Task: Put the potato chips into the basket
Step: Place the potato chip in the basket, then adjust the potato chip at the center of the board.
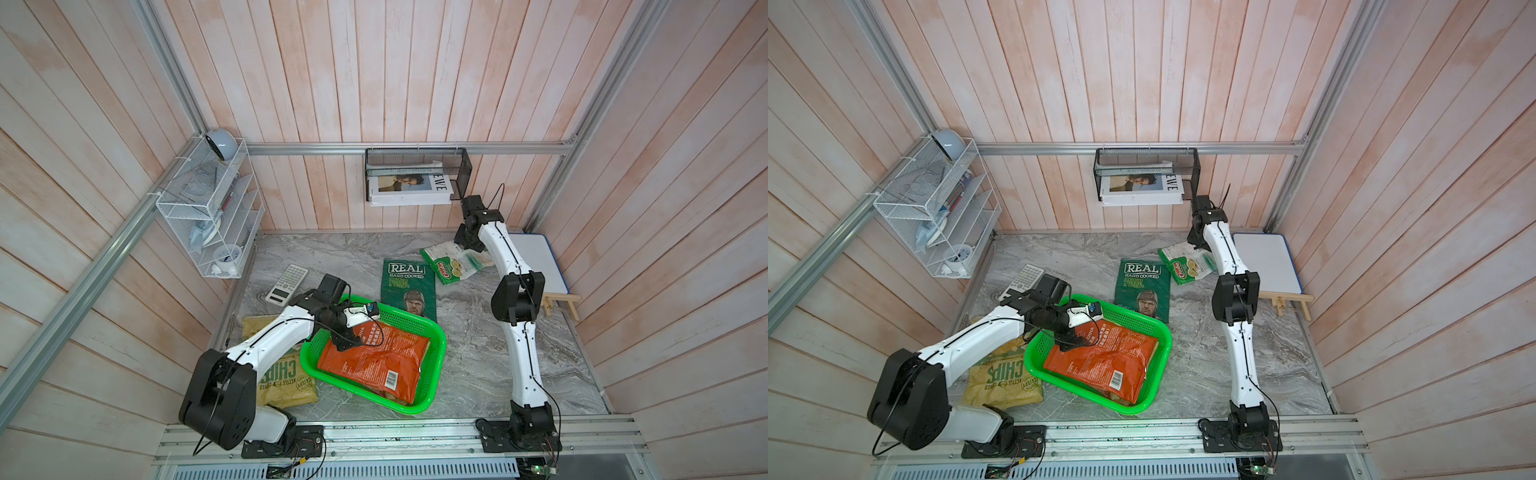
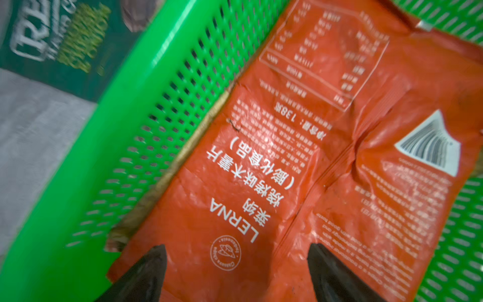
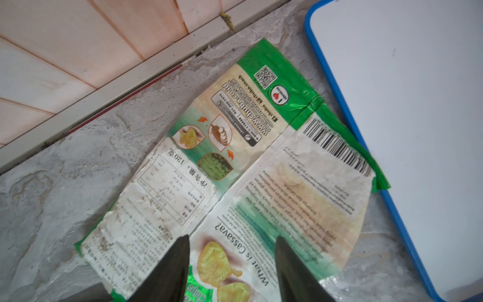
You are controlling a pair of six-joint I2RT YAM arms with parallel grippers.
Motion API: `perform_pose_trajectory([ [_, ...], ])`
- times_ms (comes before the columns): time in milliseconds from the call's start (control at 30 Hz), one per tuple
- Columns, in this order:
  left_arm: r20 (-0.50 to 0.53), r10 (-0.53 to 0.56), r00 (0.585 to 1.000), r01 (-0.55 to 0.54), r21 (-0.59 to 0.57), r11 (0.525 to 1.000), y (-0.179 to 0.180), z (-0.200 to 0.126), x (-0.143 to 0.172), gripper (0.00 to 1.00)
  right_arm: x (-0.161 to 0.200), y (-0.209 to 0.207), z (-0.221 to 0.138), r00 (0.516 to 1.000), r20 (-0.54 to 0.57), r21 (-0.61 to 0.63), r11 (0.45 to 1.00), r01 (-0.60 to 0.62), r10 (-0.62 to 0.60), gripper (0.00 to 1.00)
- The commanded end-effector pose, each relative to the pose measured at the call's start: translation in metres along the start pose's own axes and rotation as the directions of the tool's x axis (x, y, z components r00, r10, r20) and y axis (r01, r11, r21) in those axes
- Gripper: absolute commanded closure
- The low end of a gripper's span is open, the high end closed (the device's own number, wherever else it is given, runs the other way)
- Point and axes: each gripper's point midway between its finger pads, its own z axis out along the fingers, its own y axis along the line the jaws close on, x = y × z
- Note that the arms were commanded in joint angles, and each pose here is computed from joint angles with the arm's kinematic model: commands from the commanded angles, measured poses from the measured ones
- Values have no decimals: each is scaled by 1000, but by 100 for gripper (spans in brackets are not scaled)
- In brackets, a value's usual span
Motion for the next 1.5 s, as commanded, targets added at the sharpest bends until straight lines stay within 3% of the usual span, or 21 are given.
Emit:
perform_pose_trajectory([
  [0,105,38,994,-35,-34,999,1,-9,-18,10,5,-6,26,999,-36,-10,1000,30,-30,44],
  [133,127,47,991,-41,-53,998,3,-15,-23,10,21,-7,59,996,-77,8,999,50,-49,44],
  [333,74,50,996,-44,-88,995,6,-16,-13,10,51,-8,98,985,-171,-12,999,30,-32,49],
  [500,74,52,996,-45,-94,995,5,-18,-13,10,65,-8,101,973,-232,-24,1000,3,-9,66],
  [767,63,50,997,-44,-104,994,6,-17,-10,10,59,-4,82,974,-227,-49,999,-13,2,97],
  [900,48,48,998,-43,-102,994,6,-15,-6,10,75,2,72,962,-270,-67,998,19,-37,92],
  [1100,16,50,999,-48,-98,994,4,-12,1,10,122,-18,41,905,-415,-14,995,101,-97,89],
  [1300,-31,44,999,-48,-116,992,7,-9,13,9,181,6,2,842,-441,-106,950,295,-311,88],
  [1467,-27,36,999,-39,-120,992,9,-9,12,9,184,23,-33,828,-361,-208,902,377,-430,82],
])
